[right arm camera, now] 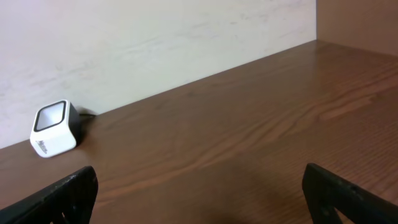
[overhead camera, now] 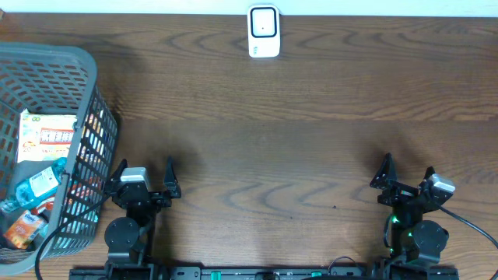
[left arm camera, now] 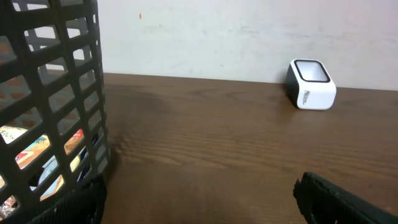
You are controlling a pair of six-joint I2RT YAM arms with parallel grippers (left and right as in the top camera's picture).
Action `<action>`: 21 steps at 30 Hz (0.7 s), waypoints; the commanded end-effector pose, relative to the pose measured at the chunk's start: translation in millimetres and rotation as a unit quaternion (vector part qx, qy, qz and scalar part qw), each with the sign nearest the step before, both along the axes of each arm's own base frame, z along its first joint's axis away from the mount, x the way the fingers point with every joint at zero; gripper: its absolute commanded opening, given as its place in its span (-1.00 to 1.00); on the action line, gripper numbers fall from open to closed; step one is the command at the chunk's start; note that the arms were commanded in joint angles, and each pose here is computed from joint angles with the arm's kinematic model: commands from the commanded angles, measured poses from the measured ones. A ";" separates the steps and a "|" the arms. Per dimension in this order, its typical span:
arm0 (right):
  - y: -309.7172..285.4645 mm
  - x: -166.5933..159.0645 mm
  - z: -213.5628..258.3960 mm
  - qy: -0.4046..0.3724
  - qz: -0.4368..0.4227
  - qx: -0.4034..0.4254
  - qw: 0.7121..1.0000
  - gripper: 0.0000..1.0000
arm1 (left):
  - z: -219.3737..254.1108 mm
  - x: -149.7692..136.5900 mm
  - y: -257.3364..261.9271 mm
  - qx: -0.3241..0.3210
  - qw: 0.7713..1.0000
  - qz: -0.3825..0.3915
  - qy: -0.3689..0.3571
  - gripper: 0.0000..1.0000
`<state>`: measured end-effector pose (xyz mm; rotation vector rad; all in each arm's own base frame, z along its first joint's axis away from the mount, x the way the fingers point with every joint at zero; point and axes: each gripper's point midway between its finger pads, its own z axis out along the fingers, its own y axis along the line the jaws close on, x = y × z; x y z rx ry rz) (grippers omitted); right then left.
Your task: Scan the item barcode
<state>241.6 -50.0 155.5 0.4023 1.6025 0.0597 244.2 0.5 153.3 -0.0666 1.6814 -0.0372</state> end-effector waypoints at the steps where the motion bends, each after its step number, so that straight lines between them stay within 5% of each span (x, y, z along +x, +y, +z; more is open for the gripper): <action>1: -0.5 -0.4 -0.2 -0.001 -0.003 0.006 1.000 0.98 | -17.3 -0.6 4.0 0.006 1.000 0.010 0.023 0.96; 18: -0.5 -0.4 -0.2 -0.001 -0.003 0.006 1.000 0.99 | -14.4 -0.4 9.3 0.006 1.000 0.025 0.017 0.96; 21: -0.5 -0.3 -0.4 -0.001 -0.003 0.006 1.000 0.99 | -11.1 0.3 -9.9 -0.001 0.999 -0.030 0.011 0.95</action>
